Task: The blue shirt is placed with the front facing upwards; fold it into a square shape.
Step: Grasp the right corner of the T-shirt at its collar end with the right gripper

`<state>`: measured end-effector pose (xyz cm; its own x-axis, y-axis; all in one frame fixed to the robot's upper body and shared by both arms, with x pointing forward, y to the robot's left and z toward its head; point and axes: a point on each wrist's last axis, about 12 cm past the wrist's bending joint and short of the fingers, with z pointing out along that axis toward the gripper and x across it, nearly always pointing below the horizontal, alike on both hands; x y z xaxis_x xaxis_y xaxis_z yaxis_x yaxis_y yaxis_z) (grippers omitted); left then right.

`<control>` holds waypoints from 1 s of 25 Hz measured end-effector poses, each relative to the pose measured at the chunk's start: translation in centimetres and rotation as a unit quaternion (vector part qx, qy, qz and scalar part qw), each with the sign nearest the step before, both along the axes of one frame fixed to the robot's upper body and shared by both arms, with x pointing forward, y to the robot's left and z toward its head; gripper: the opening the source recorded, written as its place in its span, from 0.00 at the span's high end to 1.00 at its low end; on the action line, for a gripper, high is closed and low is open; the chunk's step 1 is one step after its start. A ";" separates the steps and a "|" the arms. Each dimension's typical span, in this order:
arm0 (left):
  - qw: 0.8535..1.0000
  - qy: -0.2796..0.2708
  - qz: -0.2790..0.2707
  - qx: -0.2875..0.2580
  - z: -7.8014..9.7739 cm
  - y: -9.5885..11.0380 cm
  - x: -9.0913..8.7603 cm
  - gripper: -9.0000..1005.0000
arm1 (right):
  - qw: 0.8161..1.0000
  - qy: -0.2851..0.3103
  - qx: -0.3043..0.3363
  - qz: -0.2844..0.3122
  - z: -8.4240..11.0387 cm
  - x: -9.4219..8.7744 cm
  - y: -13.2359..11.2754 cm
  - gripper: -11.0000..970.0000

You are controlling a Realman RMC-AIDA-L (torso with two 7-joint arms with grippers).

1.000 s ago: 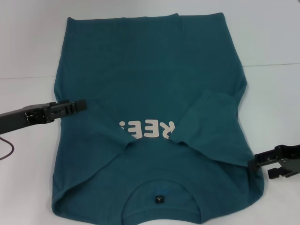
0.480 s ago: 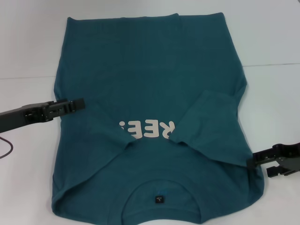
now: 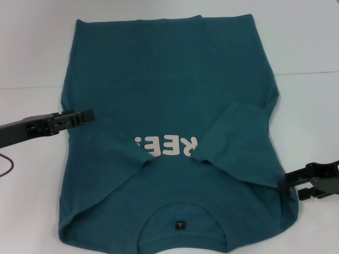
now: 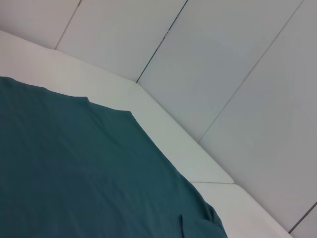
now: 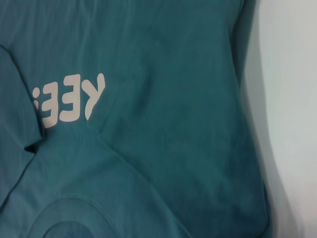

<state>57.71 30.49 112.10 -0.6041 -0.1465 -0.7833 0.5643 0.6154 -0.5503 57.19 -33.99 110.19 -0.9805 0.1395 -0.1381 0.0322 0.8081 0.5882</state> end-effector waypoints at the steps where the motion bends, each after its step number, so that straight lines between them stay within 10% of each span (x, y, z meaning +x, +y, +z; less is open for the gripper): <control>1: 1.000 0.000 0.000 0.000 0.0 0.0 0.0 0.18 | 1.000 0.000 0.000 -0.001 0.0 0.0 0.0 0.23; 25: 1.000 0.003 0.003 -0.002 -0.2 0.1 -0.2 0.17 | 1.000 0.012 -0.005 -0.001 -0.4 0.1 0.5 0.23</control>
